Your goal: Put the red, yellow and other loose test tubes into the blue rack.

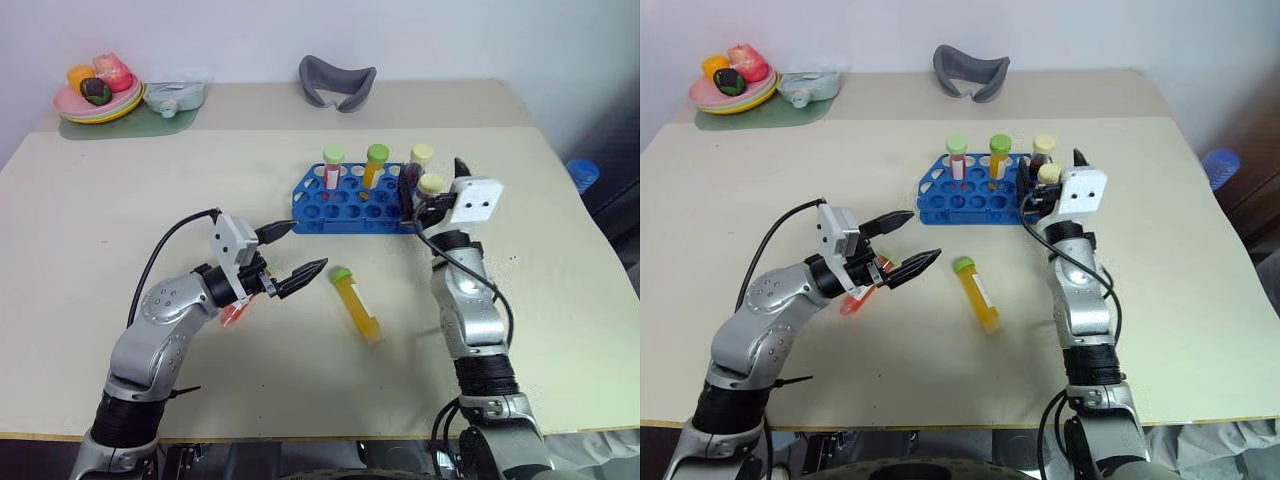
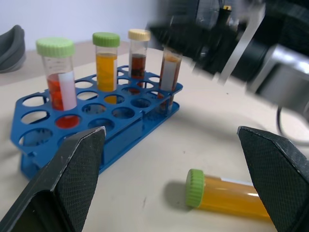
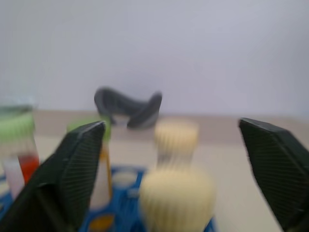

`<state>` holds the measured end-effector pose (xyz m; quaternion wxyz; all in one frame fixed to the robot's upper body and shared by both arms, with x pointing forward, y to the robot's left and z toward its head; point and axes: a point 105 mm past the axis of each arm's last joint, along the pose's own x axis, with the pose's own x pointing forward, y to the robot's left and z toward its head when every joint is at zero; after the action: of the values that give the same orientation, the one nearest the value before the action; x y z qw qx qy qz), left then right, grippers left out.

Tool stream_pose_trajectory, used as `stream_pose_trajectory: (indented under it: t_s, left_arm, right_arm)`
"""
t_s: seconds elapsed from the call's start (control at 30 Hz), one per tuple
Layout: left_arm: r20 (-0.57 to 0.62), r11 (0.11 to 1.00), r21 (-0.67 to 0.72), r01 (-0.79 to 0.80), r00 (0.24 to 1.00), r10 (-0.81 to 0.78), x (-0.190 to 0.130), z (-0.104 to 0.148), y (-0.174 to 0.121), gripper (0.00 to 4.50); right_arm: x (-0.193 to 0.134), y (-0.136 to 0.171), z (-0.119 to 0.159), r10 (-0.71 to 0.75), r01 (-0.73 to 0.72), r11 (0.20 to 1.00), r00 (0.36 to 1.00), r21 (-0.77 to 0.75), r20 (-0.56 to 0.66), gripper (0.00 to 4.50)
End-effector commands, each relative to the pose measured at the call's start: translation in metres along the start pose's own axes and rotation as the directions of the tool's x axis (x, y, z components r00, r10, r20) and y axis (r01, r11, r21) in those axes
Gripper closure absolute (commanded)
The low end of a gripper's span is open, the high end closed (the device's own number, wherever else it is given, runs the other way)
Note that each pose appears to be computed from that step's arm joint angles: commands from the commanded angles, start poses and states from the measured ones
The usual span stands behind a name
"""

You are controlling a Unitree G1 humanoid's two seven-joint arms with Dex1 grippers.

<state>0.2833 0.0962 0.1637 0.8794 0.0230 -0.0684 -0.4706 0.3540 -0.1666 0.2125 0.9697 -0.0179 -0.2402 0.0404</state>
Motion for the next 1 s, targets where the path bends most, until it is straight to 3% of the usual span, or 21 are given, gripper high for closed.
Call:
stream_pose_trajectory:
  t_s: [0.03,0.1,0.2,0.3,0.37,0.57,0.67,1.0]
  left_arm:
    - [-0.002,0.999,0.044,-0.024,1.000,0.024,-0.010,0.003,0.006,0.00]
    - [-0.025,0.998,0.059,-0.032,0.999,0.034,-0.015,-0.001,0.010,0.00]
    - [-0.048,0.996,0.074,-0.047,0.998,0.050,-0.021,-0.005,0.020,0.00]
    - [-0.067,0.995,0.088,-0.047,0.996,0.053,-0.022,-0.008,0.028,0.00]
    - [-0.087,0.994,0.103,-0.028,0.996,0.037,-0.021,-0.009,0.031,0.00]
    - [-0.136,0.989,0.148,0.021,0.991,-0.001,-0.021,-0.007,0.038,0.00]
    - [-0.162,0.987,0.147,0.059,0.986,-0.035,-0.025,-0.007,0.034,0.00]
    - [-0.181,0.987,0.126,0.097,0.981,-0.073,-0.029,0.001,0.018,0.00]
  right_arm:
    - [-0.013,-0.017,0.038,0.080,-0.080,0.997,0.996,-0.008,-0.023,0.05]
    - [-0.028,-0.016,0.044,0.202,-0.199,0.979,0.968,0.040,-0.145,0.05]
    - [-0.056,-0.004,0.049,0.383,-0.386,0.920,0.854,0.064,-0.353,0.05]
    - [-0.077,0.020,0.053,0.510,-0.522,0.844,0.708,0.125,-0.489,0.05]
    - [-0.093,0.046,0.044,0.583,-0.598,0.776,0.561,0.200,-0.588,0.05]
    - [-0.104,0.102,0.026,0.627,-0.524,0.737,0.293,0.427,-0.722,0.05]
    - [-0.103,0.118,0.013,0.608,-0.467,0.753,0.226,0.463,-0.761,0.05]
    - [-0.093,0.115,-0.036,0.385,-0.377,0.872,0.134,0.312,-0.913,0.05]
